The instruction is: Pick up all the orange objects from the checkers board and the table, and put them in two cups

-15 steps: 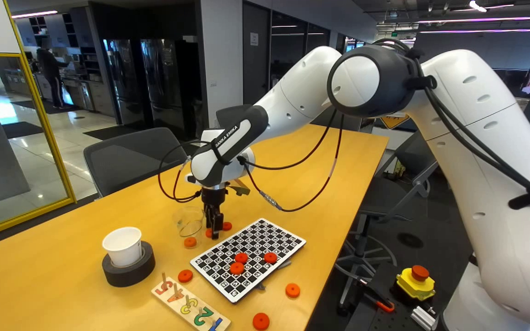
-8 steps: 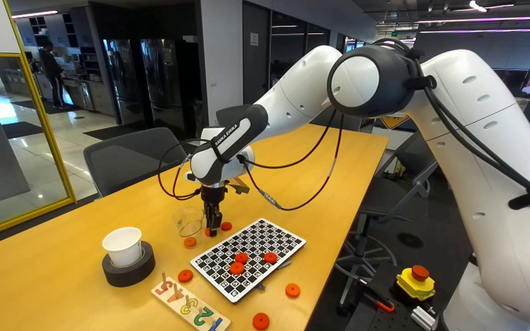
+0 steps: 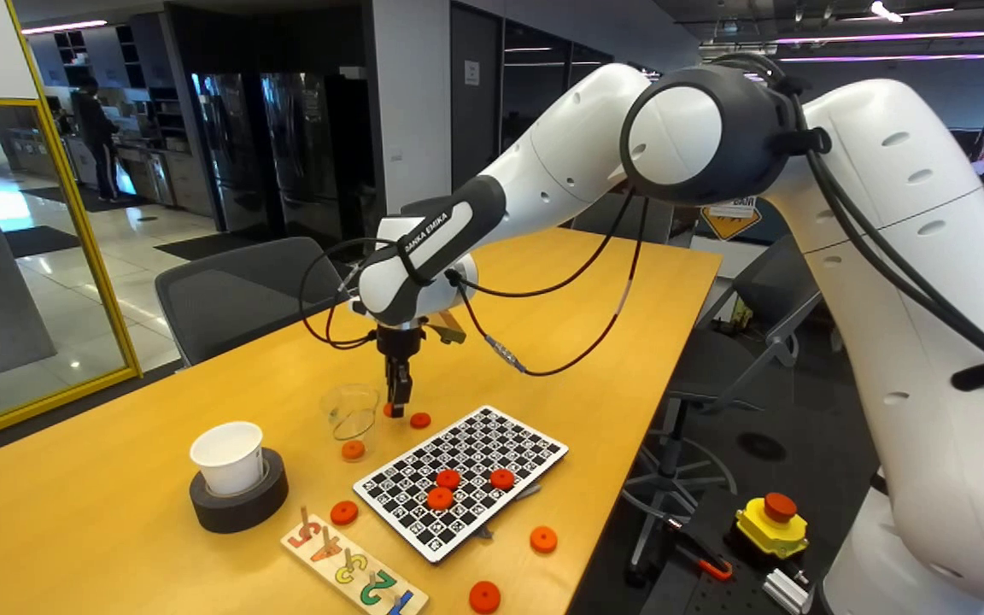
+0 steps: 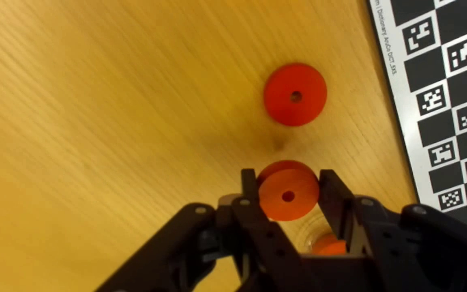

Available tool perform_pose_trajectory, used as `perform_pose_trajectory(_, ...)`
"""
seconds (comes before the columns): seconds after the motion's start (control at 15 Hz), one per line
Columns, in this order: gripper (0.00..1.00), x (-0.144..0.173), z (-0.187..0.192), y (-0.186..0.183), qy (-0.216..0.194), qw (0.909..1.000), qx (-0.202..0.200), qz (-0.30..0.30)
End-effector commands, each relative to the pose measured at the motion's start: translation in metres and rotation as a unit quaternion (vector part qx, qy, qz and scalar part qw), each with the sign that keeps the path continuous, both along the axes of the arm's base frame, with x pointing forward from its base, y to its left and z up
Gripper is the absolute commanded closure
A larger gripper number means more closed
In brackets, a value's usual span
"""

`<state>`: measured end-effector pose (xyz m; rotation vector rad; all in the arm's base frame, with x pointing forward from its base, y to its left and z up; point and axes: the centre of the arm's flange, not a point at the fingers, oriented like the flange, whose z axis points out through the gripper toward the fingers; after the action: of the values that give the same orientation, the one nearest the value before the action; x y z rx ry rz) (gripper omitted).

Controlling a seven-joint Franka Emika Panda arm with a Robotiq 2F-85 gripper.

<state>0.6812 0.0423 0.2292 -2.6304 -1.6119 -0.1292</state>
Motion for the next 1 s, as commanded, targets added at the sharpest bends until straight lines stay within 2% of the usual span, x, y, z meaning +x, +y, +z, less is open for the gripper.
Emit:
perform_pose_trajectory(0.0, 0.78, -0.018, 0.052, 0.004, -0.025, 0.9988, -0.033, -0.024)
perform_pose_trajectory(0.4, 0.78, -0.031, 0.102, 0.040, -0.059, 0.9955, -0.070, -0.027)
perform_pose_trajectory(0.67, 0.78, -0.040, 0.116, 0.076, -0.066, 0.9944, -0.082, -0.013)
perform_pose_trajectory(0.93, 0.78, -0.049, 0.115, 0.106, -0.053, 0.9957, -0.076, 0.002)
